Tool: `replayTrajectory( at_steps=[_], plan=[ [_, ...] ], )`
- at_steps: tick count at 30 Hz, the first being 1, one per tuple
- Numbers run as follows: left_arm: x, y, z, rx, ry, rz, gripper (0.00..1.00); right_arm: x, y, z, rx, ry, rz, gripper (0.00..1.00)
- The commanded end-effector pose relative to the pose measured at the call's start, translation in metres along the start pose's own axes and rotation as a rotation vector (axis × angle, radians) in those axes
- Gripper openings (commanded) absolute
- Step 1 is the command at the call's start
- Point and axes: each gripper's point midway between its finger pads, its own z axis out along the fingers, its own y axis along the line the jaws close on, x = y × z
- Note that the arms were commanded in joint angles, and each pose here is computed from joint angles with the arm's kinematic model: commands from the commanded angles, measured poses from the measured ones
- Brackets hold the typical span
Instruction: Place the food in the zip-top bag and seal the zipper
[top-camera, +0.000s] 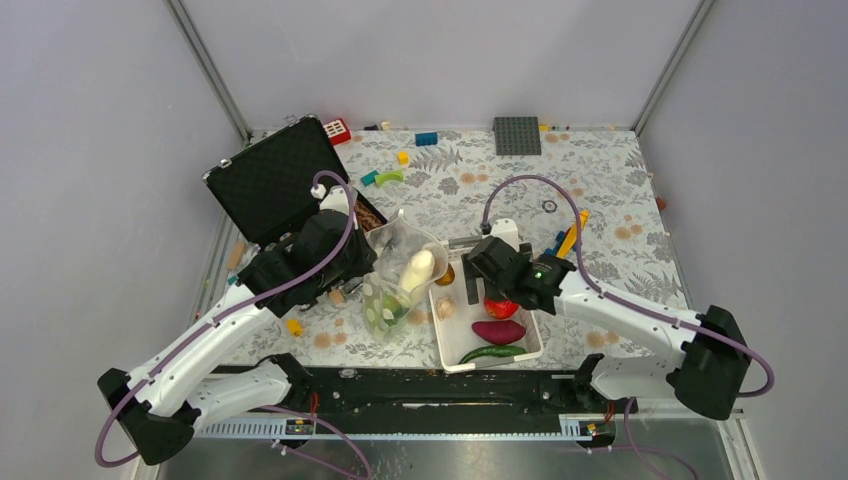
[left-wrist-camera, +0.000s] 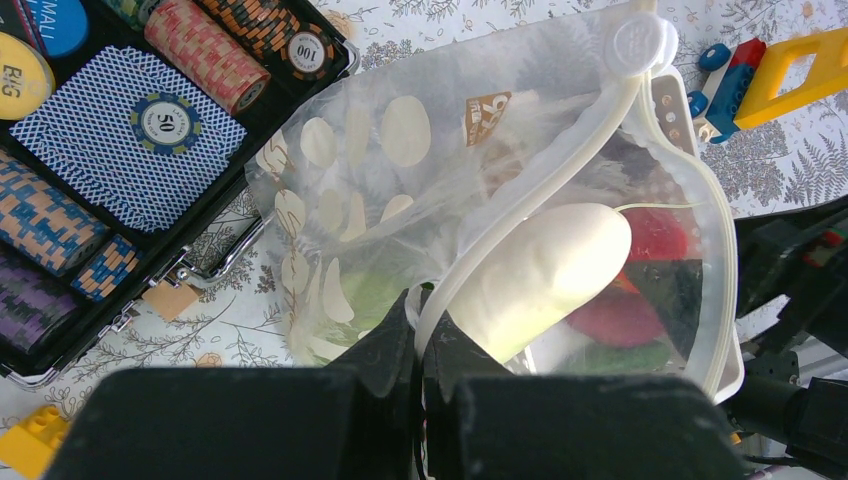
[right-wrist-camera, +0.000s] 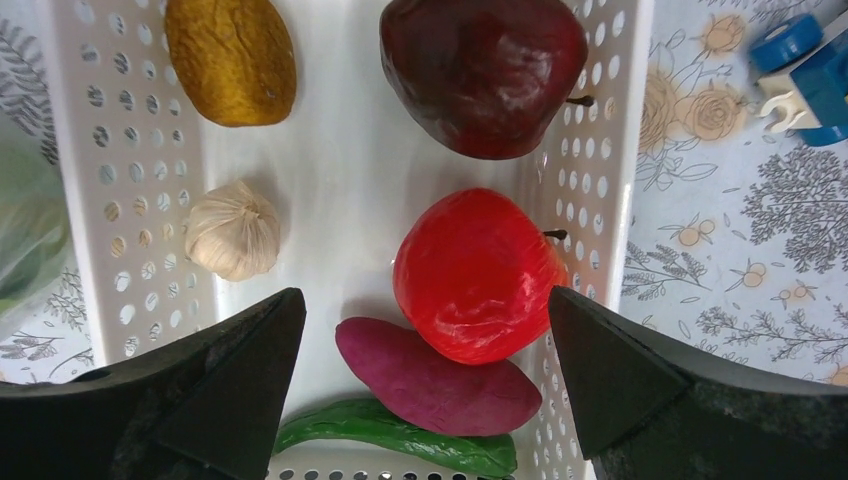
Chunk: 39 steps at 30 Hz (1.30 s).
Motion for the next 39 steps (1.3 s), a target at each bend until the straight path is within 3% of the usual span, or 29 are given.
replayTrajectory(
  at_steps=[1,8,16,25,30,34,39],
  plan=[
    [-0.017,-0.009,-0.003,0.044,-0.069,-0.01,0.01,-0.001,0.004,0.006,0.012,0.017,0.023,0.99],
    [-0.016,-0.01,-0.001,0.048,-0.061,-0.006,0.01,0.019,-0.004,0.019,0.077,0.131,-0.104,0.95],
    [-0.015,-0.012,-0.001,0.056,-0.056,-0.002,0.01,0.028,-0.01,0.041,0.167,0.175,-0.156,0.9],
    [-0.014,-0.013,0.0,0.06,-0.051,-0.001,0.01,0.03,-0.003,0.058,0.142,0.141,-0.141,0.87],
    [-0.014,-0.014,0.0,0.065,-0.048,-0.001,0.0,0.03,-0.005,0.062,0.166,0.132,-0.127,0.78],
    [-0.013,-0.014,-0.001,0.066,-0.049,-0.003,0.0,0.021,-0.01,0.049,0.158,0.076,-0.1,0.69],
    [-0.014,-0.014,0.0,0.067,-0.049,-0.004,0.0,0.005,-0.014,0.021,0.101,0.001,-0.079,0.65]
  ],
)
